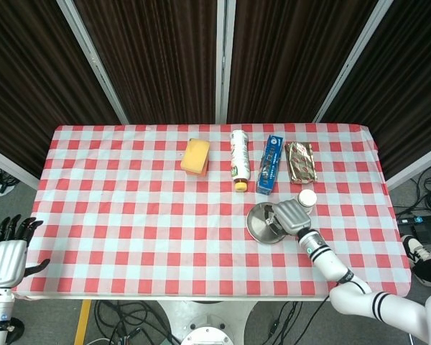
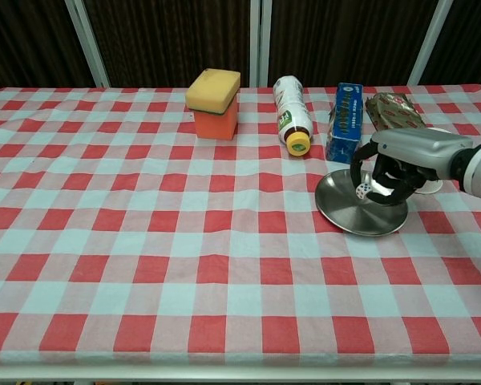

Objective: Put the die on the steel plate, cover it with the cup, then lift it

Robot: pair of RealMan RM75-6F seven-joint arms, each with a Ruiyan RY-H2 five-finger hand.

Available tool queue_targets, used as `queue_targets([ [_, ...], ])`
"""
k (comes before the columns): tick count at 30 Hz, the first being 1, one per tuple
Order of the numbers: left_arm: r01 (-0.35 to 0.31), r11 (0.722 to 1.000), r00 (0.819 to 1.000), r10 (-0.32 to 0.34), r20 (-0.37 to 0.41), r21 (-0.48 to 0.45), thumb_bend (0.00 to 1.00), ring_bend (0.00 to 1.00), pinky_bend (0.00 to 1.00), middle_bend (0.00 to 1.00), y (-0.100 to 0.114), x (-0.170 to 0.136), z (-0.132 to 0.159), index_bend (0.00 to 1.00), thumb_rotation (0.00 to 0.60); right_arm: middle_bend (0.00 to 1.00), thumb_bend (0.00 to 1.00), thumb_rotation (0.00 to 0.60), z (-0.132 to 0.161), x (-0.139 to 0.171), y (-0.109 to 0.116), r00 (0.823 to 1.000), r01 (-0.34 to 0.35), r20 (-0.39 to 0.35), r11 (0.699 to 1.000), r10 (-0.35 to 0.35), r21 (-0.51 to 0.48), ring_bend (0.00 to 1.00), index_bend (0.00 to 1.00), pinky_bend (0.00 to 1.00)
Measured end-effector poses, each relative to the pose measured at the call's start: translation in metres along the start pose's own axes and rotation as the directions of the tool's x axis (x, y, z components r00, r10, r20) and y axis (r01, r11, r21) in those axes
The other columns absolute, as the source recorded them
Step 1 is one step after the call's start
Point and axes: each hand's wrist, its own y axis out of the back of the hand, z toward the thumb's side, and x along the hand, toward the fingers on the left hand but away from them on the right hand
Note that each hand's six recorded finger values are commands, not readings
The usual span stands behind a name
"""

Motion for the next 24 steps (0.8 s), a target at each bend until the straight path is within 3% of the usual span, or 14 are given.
queue_targets([
  [6, -0.004, 1.0, 1.0, 0.004, 0.0, -0.001, 0.03, 0.05, 0.03, 0.14, 0.0, -0.001, -0.001, 0.19, 0.6, 0.88, 0.3, 0.6, 0.009, -0.003, -0.004, 1.0, -0.027, -0.015, 0.999, 0.028, 0.035, 0.89, 0.2, 0.92],
  [9, -0.007, 1.0, 1.0, 0.007, 0.0, -0.001, 0.03, 0.05, 0.03, 0.14, 0.001, -0.001, -0.001, 0.19, 0.6, 0.88, 0.25, 0.6, 0.012, 0.003, 0.003, 1.0, -0.009, -0.028, 1.0, 0.01, 0.027, 0.87, 0.11, 0.92],
  [15, -0.006, 1.0, 1.0, 0.006, 0.004, -0.003, 0.03, 0.05, 0.03, 0.14, 0.0, -0.001, 0.0, 0.19, 0.6, 0.77, 0.22, 0.6, 0.003, 0.033, 0.039, 0.994, 0.111, -0.02, 0.992, -0.112, -0.06, 0.75, 0.12, 0.9],
  [19, -0.004, 1.0, 1.0, 0.004, 0.005, -0.005, 0.03, 0.05, 0.03, 0.14, -0.001, -0.001, 0.0, 0.19, 0.6, 0.68, 0.22, 0.6, -0.027, 0.065, 0.068, 0.968, 0.25, 0.049, 0.954, -0.246, -0.167, 0.64, 0.18, 0.83],
  [22, -0.007, 1.0, 1.0, 0.007, 0.012, -0.008, 0.03, 0.05, 0.03, 0.14, 0.0, 0.0, 0.002, 0.19, 0.6, 0.56, 0.21, 0.6, -0.053, 0.087, 0.08, 0.943, 0.332, 0.116, 0.912, -0.313, -0.242, 0.5, 0.19, 0.67],
  [24, -0.003, 1.0, 1.0, 0.003, 0.017, -0.009, 0.03, 0.05, 0.03, 0.14, -0.001, 0.001, 0.004, 0.19, 0.6, 0.44, 0.21, 0.6, -0.067, 0.096, 0.081, 0.935, 0.351, 0.153, 0.89, -0.319, -0.292, 0.36, 0.2, 0.5],
])
